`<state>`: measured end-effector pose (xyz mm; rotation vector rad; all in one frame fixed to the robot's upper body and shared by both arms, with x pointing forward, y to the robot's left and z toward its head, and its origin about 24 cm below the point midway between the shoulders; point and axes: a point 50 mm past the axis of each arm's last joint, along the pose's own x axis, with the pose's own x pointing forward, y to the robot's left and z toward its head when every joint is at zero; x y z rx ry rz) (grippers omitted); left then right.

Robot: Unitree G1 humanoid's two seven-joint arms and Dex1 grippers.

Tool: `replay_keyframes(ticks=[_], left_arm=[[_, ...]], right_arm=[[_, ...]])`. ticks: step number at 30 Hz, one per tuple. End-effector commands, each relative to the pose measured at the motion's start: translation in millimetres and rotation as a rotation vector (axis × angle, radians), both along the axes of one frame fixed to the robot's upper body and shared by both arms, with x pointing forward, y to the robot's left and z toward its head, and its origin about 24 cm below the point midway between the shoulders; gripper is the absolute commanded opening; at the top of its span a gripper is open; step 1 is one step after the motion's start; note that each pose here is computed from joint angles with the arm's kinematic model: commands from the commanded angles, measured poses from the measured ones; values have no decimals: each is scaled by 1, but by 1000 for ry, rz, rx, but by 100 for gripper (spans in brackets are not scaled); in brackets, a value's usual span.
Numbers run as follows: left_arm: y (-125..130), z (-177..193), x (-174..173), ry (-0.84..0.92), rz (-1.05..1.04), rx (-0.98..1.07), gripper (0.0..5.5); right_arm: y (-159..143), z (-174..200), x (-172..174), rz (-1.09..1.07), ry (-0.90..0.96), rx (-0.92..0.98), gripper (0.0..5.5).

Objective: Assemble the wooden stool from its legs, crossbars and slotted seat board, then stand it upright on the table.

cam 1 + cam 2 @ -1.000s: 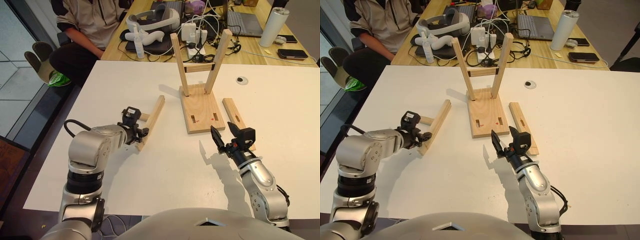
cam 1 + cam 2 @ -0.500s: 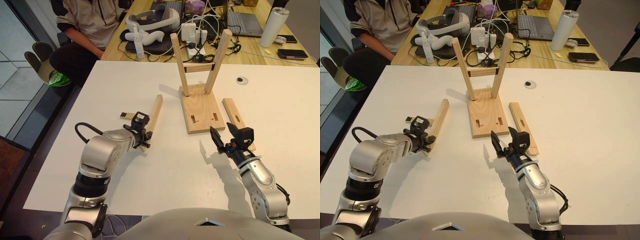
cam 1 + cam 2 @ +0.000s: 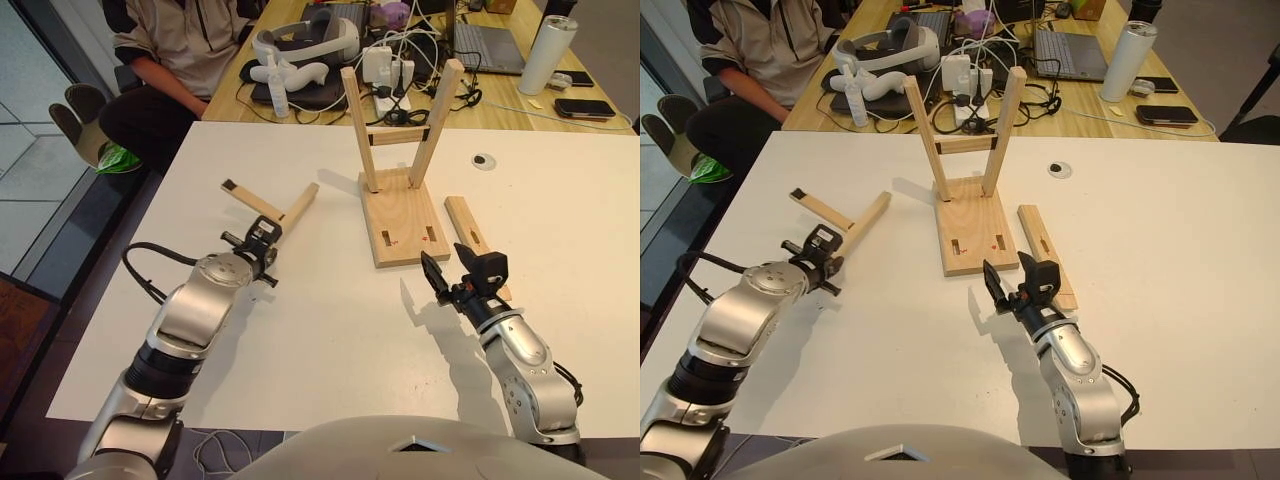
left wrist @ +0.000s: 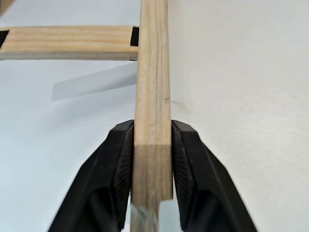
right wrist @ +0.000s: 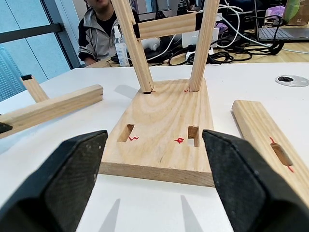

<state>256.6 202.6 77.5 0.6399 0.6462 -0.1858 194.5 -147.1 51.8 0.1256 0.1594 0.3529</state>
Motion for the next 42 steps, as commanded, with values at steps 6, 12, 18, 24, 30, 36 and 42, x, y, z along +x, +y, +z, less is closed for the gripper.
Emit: replay_keyframes(ticks=[6, 12, 18, 24, 30, 36, 42], left_arm=[[16, 24, 11, -312, -66, 321, 102], [10, 52, 20, -509, -137, 417, 102], [1, 106, 34, -842, -172, 594, 102], [-22, 135, 32, -1149, -301, 758, 102], [-42, 136, 26, -1254, -436, 752, 102], [-54, 132, 21, -1271, -502, 707, 102], [-73, 125, 12, -1301, -599, 661, 102]], right_arm=[[4, 24, 38, -24, 33, 200, 366], [12, 35, 55, 13, 14, 253, 366], [16, 57, 82, 33, 8, 388, 366], [25, 95, 101, 92, -28, 532, 366], [27, 153, 101, 302, -108, 895, 366], [23, 159, 104, 306, -69, 1018, 366], [29, 169, 120, 306, -17, 1235, 366]])
